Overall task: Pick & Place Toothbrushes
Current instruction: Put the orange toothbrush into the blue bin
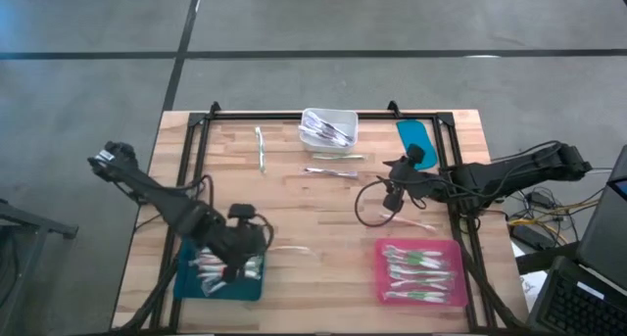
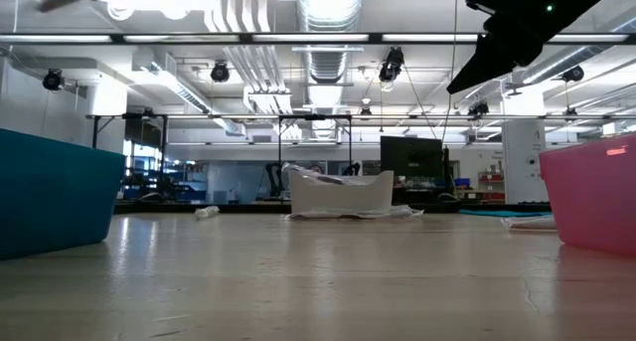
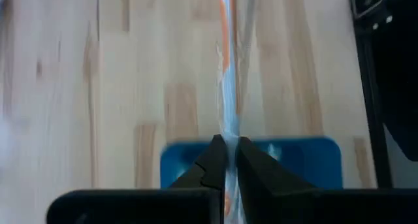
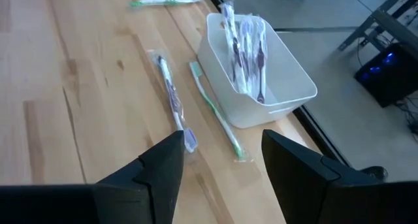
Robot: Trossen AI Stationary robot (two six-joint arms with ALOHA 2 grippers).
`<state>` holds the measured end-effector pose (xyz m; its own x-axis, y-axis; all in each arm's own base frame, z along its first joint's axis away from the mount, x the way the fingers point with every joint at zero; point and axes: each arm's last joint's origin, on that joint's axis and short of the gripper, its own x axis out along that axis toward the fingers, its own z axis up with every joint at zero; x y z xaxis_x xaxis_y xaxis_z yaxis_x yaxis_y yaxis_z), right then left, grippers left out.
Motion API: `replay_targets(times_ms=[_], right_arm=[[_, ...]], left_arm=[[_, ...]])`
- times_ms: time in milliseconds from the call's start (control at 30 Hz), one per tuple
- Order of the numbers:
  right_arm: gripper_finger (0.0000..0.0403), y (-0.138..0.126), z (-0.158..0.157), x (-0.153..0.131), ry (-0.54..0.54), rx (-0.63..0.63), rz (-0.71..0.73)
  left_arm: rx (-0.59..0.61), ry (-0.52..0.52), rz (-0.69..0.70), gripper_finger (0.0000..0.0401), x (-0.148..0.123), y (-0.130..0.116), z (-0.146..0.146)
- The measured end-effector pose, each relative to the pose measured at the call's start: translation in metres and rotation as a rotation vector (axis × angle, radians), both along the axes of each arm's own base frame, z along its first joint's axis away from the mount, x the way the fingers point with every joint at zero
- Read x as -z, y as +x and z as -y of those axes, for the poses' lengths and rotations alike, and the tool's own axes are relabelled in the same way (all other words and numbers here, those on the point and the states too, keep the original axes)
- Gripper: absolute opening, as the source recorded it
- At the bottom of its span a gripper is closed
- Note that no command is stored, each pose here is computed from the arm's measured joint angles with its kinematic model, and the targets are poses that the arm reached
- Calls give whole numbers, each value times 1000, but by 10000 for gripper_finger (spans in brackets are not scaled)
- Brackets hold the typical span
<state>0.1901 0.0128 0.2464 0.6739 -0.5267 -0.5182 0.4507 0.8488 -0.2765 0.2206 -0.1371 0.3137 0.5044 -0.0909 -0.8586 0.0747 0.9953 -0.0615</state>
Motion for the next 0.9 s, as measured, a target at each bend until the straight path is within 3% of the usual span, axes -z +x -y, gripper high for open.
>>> replay_targets(times_ms=[333, 633, 900], right_arm=[[173, 5, -1, 2, -19, -14, -12], [157, 6, -1, 3, -24, -17, -19], [179, 6, -1, 3, -25, -18, -20]], left_arm=[[-132, 65, -269, 24, -2, -38, 3], [-89, 40, -474, 23, 20, -53, 7], [-68, 52, -551, 26, 46, -58, 6]])
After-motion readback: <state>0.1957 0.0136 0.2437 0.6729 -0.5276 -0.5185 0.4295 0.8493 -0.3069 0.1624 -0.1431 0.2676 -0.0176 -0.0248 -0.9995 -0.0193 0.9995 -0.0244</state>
